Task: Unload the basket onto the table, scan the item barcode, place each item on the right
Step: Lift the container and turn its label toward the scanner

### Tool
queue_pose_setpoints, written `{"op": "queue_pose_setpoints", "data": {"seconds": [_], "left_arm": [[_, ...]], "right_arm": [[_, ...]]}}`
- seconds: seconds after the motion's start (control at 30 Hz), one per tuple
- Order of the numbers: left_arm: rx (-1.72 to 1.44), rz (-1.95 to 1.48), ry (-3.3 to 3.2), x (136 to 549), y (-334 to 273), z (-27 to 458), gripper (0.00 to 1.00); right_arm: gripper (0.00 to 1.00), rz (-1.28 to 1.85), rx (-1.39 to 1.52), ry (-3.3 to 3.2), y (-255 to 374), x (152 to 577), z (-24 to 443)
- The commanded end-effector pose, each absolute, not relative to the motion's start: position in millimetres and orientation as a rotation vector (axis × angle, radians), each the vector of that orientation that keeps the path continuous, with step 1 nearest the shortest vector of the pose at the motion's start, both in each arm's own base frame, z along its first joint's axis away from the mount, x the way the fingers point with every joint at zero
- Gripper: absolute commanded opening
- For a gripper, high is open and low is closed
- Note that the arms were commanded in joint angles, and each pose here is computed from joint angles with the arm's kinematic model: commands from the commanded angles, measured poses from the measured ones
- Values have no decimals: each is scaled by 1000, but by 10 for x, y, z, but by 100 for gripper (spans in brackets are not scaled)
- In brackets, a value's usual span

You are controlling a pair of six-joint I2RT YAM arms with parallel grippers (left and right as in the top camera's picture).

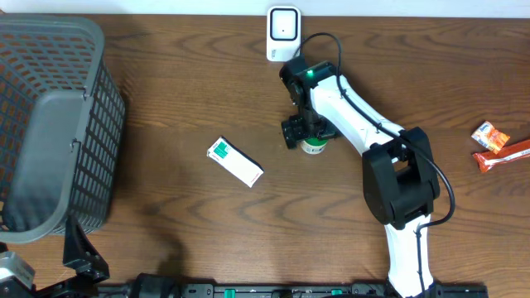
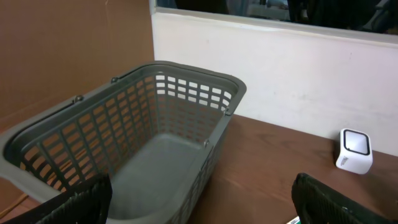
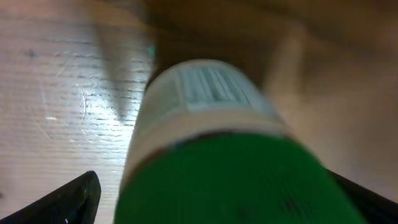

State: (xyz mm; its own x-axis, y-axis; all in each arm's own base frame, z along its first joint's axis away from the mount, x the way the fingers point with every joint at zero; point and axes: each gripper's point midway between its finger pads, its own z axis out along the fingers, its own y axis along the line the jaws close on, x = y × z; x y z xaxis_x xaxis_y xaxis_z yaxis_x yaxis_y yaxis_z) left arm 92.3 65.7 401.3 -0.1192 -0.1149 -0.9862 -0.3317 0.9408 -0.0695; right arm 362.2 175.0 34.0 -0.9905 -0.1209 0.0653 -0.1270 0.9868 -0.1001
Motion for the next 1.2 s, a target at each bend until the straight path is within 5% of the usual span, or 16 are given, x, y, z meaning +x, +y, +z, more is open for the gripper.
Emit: {"op": "queue_pose_setpoints", "data": {"seconds": [0.0, 0.67, 0.87, 1.17], "left_arm": [[-356, 193, 1687, 919, 671, 4017, 92], [-356, 193, 1687, 919, 671, 4017, 93], [-357, 193, 1687, 919, 671, 4016, 93], [-356, 193, 1687, 919, 671, 4017, 92]], "right_arm": [[99, 71, -296, -3073, 1832, 3644, 412], [89, 97, -400, -3063, 1700, 3635, 75], [70, 93, -421, -3048, 1645, 3619, 28], [54, -40, -342, -2964, 1808, 3520, 281]]}}
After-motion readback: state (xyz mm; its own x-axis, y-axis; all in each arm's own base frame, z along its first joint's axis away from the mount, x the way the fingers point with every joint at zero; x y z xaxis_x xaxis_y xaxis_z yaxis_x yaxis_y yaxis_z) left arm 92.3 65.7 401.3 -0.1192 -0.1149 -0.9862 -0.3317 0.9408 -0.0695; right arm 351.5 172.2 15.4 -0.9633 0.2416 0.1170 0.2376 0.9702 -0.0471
